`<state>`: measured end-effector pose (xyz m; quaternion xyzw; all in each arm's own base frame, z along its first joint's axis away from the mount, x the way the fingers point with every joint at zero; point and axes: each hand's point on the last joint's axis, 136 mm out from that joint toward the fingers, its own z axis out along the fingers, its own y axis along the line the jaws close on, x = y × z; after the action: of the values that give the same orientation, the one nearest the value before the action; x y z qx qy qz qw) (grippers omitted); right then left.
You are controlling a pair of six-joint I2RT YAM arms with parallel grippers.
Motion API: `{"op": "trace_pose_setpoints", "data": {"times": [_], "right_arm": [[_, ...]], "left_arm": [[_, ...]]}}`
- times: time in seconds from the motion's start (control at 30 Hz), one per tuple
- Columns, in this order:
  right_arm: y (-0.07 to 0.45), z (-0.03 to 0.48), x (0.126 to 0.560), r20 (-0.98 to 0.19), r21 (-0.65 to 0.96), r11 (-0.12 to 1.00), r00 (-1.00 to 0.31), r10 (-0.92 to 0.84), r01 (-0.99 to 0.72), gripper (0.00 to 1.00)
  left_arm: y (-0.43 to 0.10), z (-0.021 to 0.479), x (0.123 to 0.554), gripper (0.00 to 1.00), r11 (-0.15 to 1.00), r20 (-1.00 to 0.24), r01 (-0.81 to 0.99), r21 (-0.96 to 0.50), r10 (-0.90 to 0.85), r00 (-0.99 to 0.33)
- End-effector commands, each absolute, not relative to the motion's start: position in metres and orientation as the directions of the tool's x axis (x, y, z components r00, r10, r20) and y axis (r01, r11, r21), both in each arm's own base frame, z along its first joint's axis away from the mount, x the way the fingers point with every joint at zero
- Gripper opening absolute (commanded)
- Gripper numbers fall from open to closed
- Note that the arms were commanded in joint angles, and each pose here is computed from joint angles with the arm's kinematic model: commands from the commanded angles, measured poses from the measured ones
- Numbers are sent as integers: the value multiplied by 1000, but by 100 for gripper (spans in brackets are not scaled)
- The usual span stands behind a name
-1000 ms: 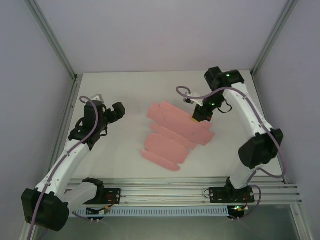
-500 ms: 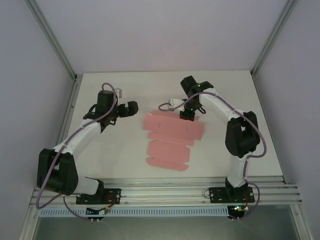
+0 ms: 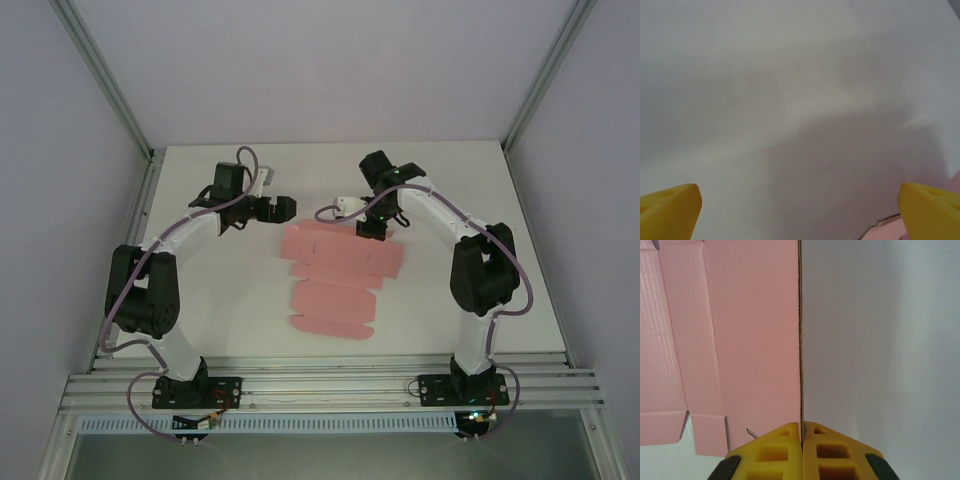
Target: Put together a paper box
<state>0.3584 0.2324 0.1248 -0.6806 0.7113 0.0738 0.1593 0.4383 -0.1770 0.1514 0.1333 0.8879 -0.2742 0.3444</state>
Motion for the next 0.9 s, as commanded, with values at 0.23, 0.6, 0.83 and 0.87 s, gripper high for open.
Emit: {"op": "trace_pose_setpoints", "data": {"times": [0.23,0.6,0.83,0.87], "right_arm": [[242,152,355,-390,-157,70,-3,-921,-985,0],[257,182,346,-516,-164,99,-1,-857,-982,0],[266,172,336,-505,-122,80,-8,-863,-989,0],[268,172,335,-509,-115,81,-12,-861,-990,0]], "left_arm": [[-227,161,402,100,615,-703,632,-472,169,-690],[-246,173,399,100,676,-766,647,-353,189,-615],[-252,197,427,100,784,-836,525,-330,17,-549],[-253,202,430,100,792,-843,505,-344,-24,-537]]}}
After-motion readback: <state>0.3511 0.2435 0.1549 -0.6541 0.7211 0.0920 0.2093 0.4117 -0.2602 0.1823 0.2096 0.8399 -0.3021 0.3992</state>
